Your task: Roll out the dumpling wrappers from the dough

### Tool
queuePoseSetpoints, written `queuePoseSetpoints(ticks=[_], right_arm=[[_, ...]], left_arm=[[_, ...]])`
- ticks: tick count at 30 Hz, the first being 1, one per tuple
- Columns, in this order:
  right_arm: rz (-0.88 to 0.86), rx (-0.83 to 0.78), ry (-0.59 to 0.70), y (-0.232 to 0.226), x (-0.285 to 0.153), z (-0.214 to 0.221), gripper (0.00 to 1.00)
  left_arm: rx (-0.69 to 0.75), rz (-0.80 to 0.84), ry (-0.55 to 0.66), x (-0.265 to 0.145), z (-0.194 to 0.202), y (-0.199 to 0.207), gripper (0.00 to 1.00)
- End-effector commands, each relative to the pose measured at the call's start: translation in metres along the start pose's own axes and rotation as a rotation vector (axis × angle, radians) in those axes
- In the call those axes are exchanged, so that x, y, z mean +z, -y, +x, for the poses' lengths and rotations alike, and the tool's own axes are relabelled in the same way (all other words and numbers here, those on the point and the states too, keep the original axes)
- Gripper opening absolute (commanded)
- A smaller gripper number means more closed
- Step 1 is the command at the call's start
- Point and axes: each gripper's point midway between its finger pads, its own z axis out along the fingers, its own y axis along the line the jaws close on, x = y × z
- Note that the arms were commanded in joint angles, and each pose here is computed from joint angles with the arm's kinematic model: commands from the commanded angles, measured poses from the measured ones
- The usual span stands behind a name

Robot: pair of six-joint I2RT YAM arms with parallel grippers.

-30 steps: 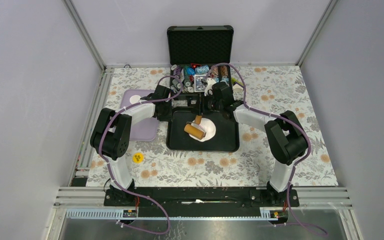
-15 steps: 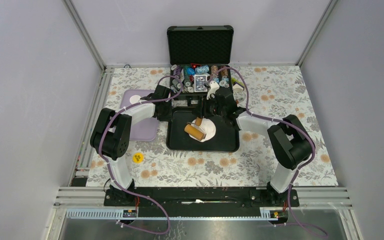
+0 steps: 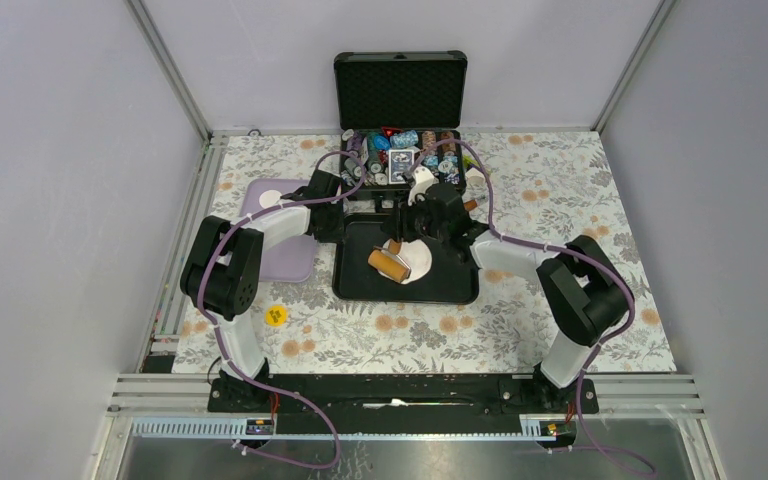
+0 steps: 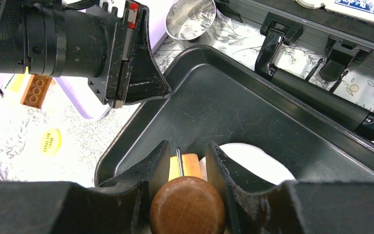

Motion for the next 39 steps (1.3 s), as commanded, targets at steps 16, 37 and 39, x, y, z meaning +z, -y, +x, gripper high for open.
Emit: queuePoseSetpoints(ticks=[16, 37, 39], right_arm=[[0.078, -0.098, -0.302, 0.015, -0.023, 0.110, 0.00], [-0.147, 0.063, 0.006, 0.009, -0.055, -0.076, 0.00], [-0.095, 0.041, -0.001, 0.026, -0.052, -0.064, 0.00]], left_arm=[[0.024, -0.102, -0.015, 0.000, 0.009, -0.024, 0.00], [0.024, -0.103, -0.016, 0.000, 0.010, -0.025, 0.00], [0.024, -0.102, -0.016, 0.000, 0.010, -0.025, 0.00]])
